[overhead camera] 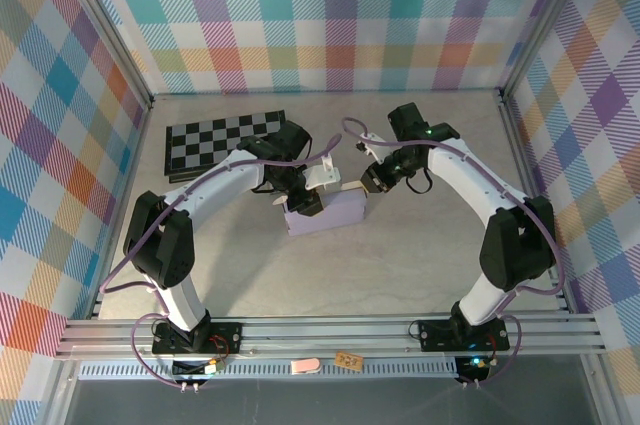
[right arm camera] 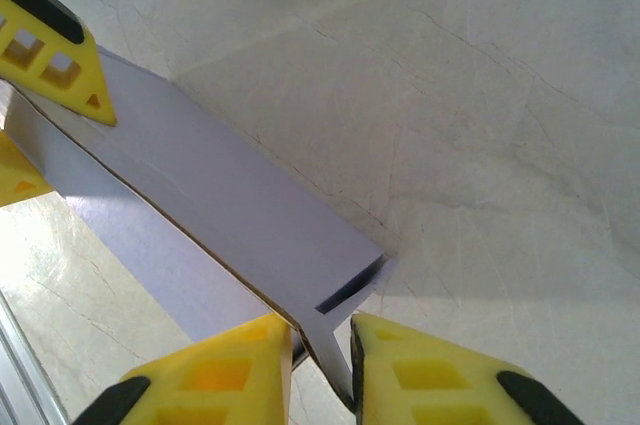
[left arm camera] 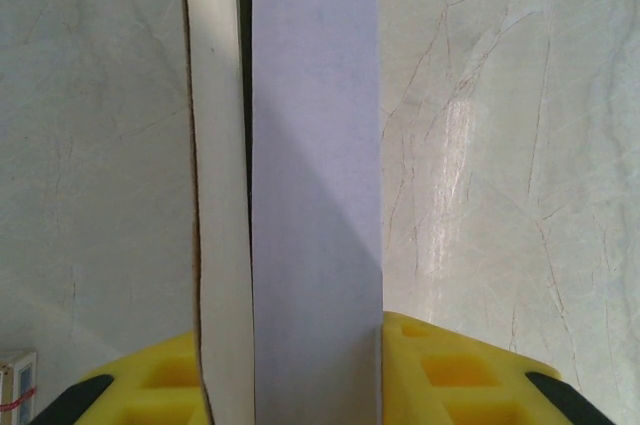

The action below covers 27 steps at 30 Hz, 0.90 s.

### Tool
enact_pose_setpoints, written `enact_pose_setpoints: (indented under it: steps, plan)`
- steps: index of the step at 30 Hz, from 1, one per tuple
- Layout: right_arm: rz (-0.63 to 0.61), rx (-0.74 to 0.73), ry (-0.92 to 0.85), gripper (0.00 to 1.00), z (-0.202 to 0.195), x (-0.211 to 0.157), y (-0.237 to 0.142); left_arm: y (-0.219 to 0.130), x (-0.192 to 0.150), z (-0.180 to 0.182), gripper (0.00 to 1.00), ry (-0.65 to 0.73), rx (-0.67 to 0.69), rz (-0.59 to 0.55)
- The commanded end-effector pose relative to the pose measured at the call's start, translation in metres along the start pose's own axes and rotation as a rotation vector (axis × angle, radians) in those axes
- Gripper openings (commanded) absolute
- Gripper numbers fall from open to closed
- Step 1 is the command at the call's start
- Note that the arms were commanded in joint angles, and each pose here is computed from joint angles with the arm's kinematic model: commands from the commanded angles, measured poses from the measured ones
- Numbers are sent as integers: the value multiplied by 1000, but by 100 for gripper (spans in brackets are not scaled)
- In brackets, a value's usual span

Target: Fold the paper box

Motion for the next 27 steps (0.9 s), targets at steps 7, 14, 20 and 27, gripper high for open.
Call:
enact_pose_setpoints:
  steps: [7, 14, 20, 27]
  plan:
    - [1, -57, -17, 14, 4, 2, -11, 11, -13, 6, 31, -39, -15, 56]
    - [17, -65, -8, 3, 10, 3, -9, 11, -12, 8, 31, -47, -3, 56]
    - [39, -84, 116, 0, 12, 7, -8, 10, -7, 10, 31, -75, 4, 35]
    - [-17, -132, 324, 0, 15, 6, -9, 11, -5, 13, 30, -99, 13, 25]
Point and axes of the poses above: each hand's point on the last joint's axis, 136 mm out from that joint toward the fingers, its own y axis out along the fingers, its own z axis along the line the jaws close on, x = y × z, the point moved 5 cm from there along -y, back along the fingers, and after that the axes turned 7 degrees about y, right-handed, at the moved point
